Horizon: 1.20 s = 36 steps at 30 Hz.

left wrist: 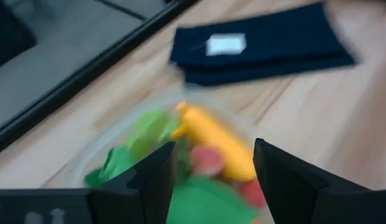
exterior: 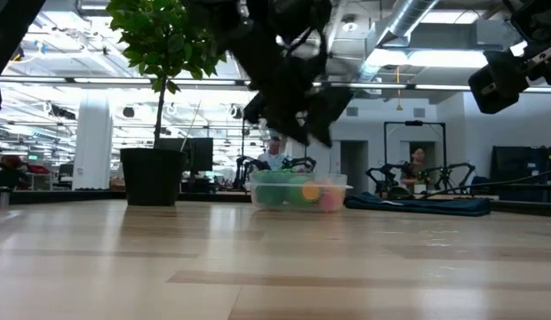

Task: Pick and placing Produce into tupperware
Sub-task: Return to Home Position

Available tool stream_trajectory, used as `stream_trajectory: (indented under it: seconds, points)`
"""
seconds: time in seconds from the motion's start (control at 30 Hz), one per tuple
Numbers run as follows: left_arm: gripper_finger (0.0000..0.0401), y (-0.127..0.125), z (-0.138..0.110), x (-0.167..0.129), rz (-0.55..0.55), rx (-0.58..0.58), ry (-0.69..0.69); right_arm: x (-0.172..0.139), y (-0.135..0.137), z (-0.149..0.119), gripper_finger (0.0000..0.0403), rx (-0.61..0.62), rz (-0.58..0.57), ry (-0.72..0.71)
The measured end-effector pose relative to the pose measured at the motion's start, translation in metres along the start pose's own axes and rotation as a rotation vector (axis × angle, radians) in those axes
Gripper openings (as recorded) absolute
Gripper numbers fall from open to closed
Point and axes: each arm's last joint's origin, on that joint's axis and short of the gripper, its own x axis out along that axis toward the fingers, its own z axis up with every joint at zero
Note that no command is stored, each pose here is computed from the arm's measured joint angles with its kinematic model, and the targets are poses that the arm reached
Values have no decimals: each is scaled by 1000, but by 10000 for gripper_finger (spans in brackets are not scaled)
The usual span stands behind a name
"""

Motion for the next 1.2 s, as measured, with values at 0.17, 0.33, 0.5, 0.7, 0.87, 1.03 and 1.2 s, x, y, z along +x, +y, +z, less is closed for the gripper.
stream_trajectory:
  seconds: [0.17,0.33,0.5,0.7,0.87,1.03,1.2]
  points:
    - [204,-10,26,-14,-130,105,45,0,-1,0,221,-19,-22,0]
    - [204,-19,32,-30,-93,230,39,0,-3,0,221,-66,-95,-16]
    - [204,-37,19,-45,20,234,-93,0,-3,0,221,-77,-98,-16]
    - [203,-45,-11,-54,-147,146,-203,0,-3,-1,221,-76,-100,-6]
    - [203,-29,-26,-64,-339,29,-311,0,-4,-1,221,-76,-123,-5]
    - [203,10,-44,-84,-375,-140,-469,0,-5,-1,221,-77,-176,-16]
    - [203,48,-58,-109,-426,-191,-572,0,-5,-1,221,-76,-178,-17]
